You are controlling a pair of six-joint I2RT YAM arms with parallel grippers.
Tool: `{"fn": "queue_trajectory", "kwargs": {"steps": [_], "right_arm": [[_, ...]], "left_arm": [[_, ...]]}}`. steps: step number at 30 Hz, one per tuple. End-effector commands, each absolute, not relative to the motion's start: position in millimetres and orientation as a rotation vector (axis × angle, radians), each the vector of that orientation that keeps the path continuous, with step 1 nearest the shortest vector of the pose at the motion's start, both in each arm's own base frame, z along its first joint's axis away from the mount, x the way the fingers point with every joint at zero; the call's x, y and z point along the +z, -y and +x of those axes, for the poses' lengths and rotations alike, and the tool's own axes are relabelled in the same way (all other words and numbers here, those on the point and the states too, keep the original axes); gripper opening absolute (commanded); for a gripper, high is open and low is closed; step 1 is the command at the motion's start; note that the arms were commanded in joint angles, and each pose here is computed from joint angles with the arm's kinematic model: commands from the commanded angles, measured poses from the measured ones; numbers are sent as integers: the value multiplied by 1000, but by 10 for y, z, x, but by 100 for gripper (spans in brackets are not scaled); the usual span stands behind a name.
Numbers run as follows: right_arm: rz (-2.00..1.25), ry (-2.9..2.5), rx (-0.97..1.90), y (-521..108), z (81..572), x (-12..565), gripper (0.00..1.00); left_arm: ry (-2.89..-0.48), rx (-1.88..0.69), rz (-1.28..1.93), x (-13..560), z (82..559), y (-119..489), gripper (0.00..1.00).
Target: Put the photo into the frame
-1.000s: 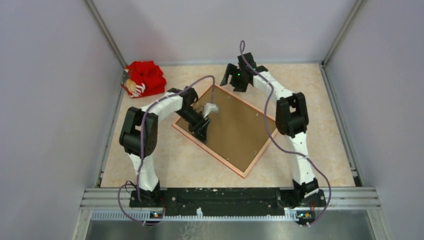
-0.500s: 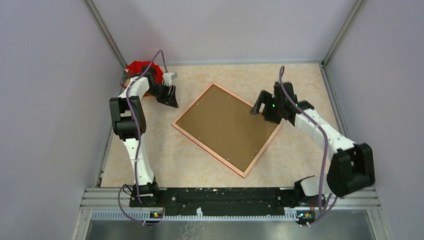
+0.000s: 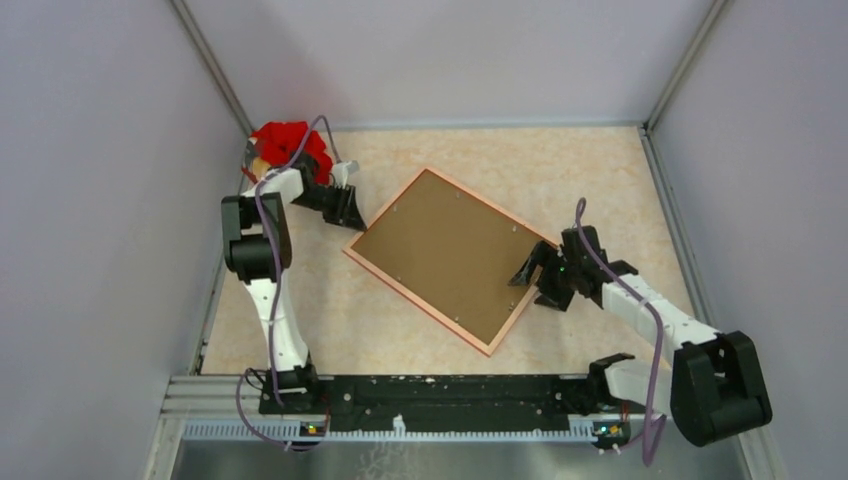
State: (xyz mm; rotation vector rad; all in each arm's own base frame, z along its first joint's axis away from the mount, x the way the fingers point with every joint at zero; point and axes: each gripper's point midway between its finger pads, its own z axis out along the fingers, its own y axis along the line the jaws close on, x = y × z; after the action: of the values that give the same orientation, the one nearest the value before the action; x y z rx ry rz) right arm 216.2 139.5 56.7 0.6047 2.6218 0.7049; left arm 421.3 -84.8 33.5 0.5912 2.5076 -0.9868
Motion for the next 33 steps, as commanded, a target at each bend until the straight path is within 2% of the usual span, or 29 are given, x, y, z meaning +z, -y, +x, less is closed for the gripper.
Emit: {"fn": "queue_trajectory", "kwargs": {"steps": [1, 6, 15, 19, 23, 27, 33], "right_arm": [[593, -2533, 831, -1533, 2502, 747, 80], [565, -2512, 810, -1472, 2816, 832, 80], [517, -2547, 722, -1333, 3510, 846, 78], [575, -2517, 570, -1146, 3663, 969, 76], [581, -2356, 541, -1048, 3730, 1440, 73], [435, -2257, 711, -1476, 3824, 1842, 69], [79, -2308, 937, -2548, 3954, 1888, 60]], "left_arm": [[-2551, -1022, 636, 189, 3873, 879, 37], [-2533, -1091, 725, 257, 3523, 955, 32], [-2555, -1084, 971, 293, 2762, 1007, 32], [-2559, -1050, 979, 362, 2717, 975, 33], [-2535, -1043, 930, 522, 2856, 957, 35], [-2495, -1090, 777, 672, 3143, 971, 36], [-2475, -1247, 627, 635, 3308, 1089, 35]]}}
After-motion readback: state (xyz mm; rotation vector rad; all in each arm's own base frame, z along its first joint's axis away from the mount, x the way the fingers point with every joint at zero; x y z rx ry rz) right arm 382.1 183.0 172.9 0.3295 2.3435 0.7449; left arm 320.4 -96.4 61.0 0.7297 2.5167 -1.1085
